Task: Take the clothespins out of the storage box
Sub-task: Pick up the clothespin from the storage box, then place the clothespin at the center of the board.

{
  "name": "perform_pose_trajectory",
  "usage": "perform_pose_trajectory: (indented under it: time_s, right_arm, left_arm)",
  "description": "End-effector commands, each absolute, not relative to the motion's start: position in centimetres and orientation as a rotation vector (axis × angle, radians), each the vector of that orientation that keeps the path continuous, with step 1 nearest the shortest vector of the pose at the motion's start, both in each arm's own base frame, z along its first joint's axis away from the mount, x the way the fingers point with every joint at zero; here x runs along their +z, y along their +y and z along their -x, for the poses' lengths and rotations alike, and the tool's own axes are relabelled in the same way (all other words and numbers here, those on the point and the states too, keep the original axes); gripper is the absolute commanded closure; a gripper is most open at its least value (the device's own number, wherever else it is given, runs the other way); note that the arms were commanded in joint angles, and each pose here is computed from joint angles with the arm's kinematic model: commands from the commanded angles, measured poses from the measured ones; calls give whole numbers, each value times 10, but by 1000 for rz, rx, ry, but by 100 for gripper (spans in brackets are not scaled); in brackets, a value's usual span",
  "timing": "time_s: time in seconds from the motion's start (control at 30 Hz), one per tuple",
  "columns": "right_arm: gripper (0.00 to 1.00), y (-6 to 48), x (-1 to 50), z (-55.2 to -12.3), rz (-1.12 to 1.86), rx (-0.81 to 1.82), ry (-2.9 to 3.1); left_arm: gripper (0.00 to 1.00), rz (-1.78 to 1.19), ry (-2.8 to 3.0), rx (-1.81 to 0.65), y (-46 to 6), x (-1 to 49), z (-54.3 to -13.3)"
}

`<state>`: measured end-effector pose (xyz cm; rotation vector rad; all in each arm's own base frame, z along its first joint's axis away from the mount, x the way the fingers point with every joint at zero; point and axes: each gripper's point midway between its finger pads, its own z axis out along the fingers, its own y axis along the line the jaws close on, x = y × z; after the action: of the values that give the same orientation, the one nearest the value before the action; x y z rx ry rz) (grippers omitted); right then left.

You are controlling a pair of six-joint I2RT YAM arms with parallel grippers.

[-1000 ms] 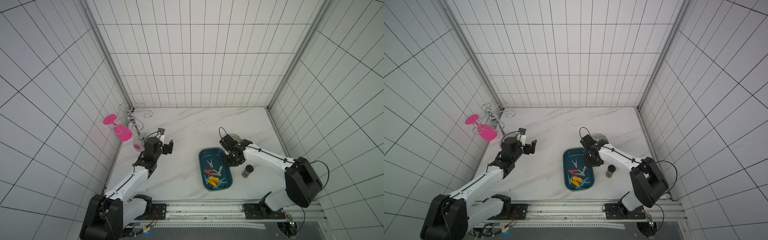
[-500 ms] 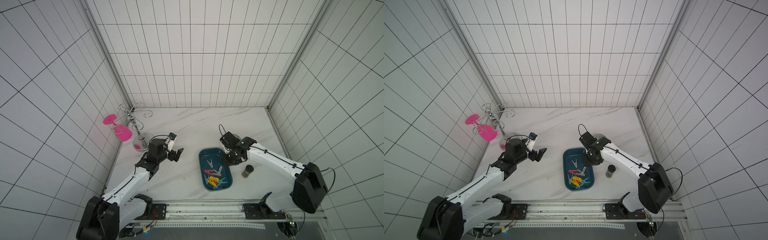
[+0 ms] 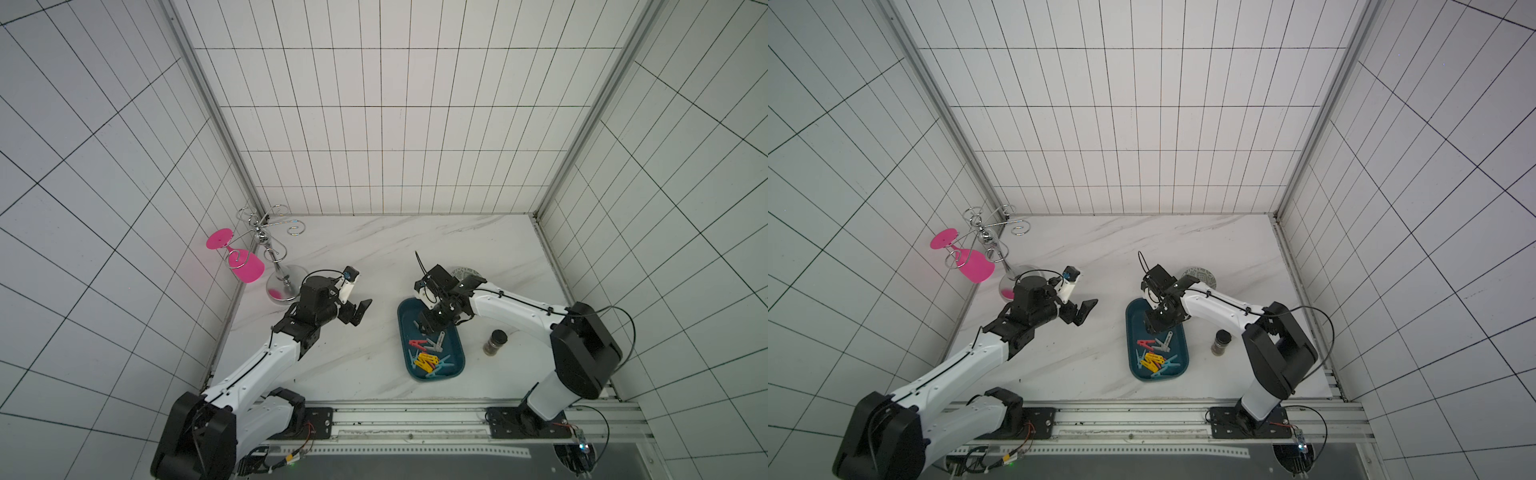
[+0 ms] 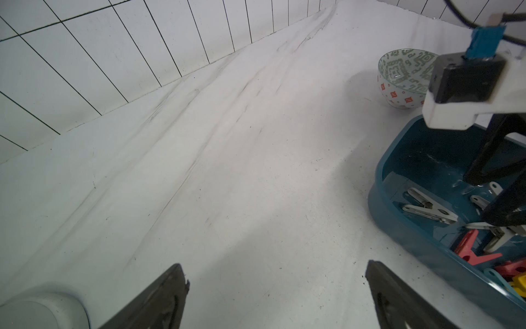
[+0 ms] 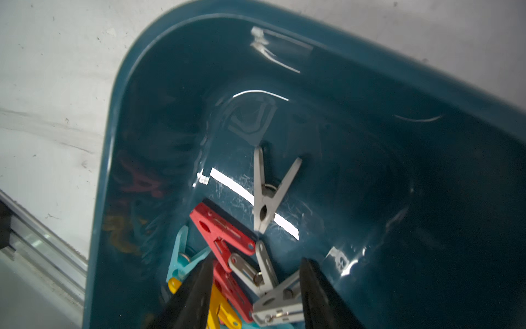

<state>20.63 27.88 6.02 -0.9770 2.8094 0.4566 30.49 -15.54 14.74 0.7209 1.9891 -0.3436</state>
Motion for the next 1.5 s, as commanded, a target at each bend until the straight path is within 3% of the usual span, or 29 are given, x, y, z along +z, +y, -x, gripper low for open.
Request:
perform_pose_trajectory:
  time_s: [0.0, 0.13, 0.3, 0.53, 0.67, 0.93, 1.1, 1.47]
  right_arm:
    - [46, 295, 59, -213, 1037, 474, 2762]
    - [47, 293, 45, -216, 1053, 422, 2784]
    - [57, 288, 24, -216, 1047, 364, 2834]
    - [80, 288, 30, -219, 1031, 357, 2816]
    - [87, 289, 53, -225, 1029, 362, 2751]
    - [88, 303, 124, -241, 1059, 420, 2571]
    - [88, 303, 152, -276, 948, 434, 2569]
    - [87, 317, 98, -373, 690, 405, 2748]
  left_arm:
    - [1, -697, 1979, -318, -152, 154, -307]
    - [1, -684, 1985, -308, -149, 151, -306]
    - [1, -681, 1989, -300, -148, 149, -305]
    - [1, -675, 1985, -292, -146, 150, -305]
    - [1, -658, 1980, -271, -143, 153, -306]
    - [1, -587, 1985, -233, -132, 164, -307]
    - [1, -556, 1978, -242, -132, 171, -308]
    - [5, -547, 1960, -283, -135, 183, -304]
